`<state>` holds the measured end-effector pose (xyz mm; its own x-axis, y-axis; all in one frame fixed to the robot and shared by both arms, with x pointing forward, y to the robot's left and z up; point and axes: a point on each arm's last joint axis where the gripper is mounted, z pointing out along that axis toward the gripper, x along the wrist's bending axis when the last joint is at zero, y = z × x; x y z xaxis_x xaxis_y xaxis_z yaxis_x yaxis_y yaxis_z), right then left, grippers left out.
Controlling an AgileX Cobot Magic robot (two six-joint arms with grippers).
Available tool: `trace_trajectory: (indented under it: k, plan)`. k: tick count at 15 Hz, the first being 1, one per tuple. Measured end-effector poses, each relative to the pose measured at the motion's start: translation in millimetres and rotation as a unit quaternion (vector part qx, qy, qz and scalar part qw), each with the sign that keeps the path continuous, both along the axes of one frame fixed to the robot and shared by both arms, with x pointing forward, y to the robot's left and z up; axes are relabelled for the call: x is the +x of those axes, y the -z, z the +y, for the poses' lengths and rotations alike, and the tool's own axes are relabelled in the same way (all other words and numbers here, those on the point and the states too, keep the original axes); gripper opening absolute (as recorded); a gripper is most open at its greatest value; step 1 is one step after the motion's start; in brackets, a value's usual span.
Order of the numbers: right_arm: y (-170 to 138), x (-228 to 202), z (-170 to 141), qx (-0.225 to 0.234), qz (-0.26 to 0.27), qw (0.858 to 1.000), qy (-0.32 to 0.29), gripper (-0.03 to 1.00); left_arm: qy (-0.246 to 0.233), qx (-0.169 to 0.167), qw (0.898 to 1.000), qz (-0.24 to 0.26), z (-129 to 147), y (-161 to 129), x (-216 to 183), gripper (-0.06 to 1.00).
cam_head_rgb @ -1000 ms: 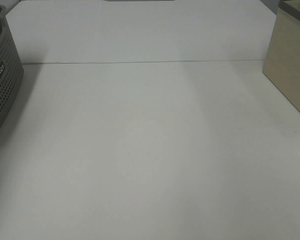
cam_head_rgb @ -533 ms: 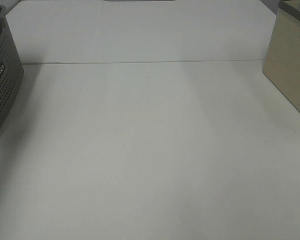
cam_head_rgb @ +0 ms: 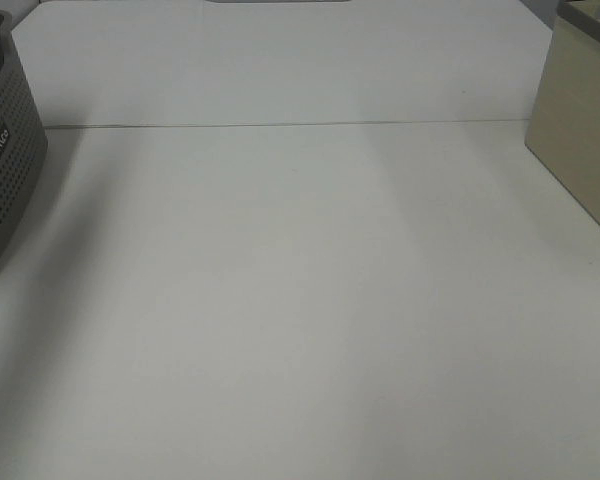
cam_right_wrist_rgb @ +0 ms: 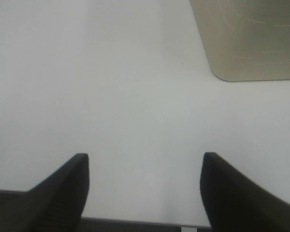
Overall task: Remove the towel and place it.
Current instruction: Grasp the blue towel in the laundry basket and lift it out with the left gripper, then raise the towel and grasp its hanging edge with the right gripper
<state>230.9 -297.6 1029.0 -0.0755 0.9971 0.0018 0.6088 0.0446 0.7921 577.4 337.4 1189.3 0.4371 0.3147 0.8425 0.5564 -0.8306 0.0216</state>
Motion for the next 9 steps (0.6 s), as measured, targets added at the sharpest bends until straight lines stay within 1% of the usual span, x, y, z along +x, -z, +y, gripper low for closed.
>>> trace_trajectory:
  k: [2, 3, 5, 7, 9]
  plan:
    - [0.0, 0.0, 0.0, 0.0, 0.0, 1.0, 0.0, 0.66, 0.027, 0.002, 0.999, -0.043, -16.7, -28.0, -21.5, 0.0]
    - [0.0, 0.0, 0.0, 0.0, 0.0, 1.0, 0.0, 0.66, 0.058, 0.008, 0.995, -0.082, -33.5, -52.1, -40.9, 0.0]
    - [0.0, 0.0, 0.0, 0.0, 0.0, 1.0, 0.0, 0.66, 0.081, 0.012, 0.991, -0.108, -45.2, -67.1, -53.7, 0.0]
    - [0.0, 0.0, 0.0, 0.0, 0.0, 1.0, 0.0, 0.66, 0.11, 0.01, 0.984, -0.14, -60.6, -82.5, -69.9, 0.0]
    - [-2.6, 0.3, 0.6, -0.007, -0.009, 1.0, -0.01, 0.66, 0.146, 0.013, 0.976, -0.159, -78.4, -91.6, -82.3, 0.0]
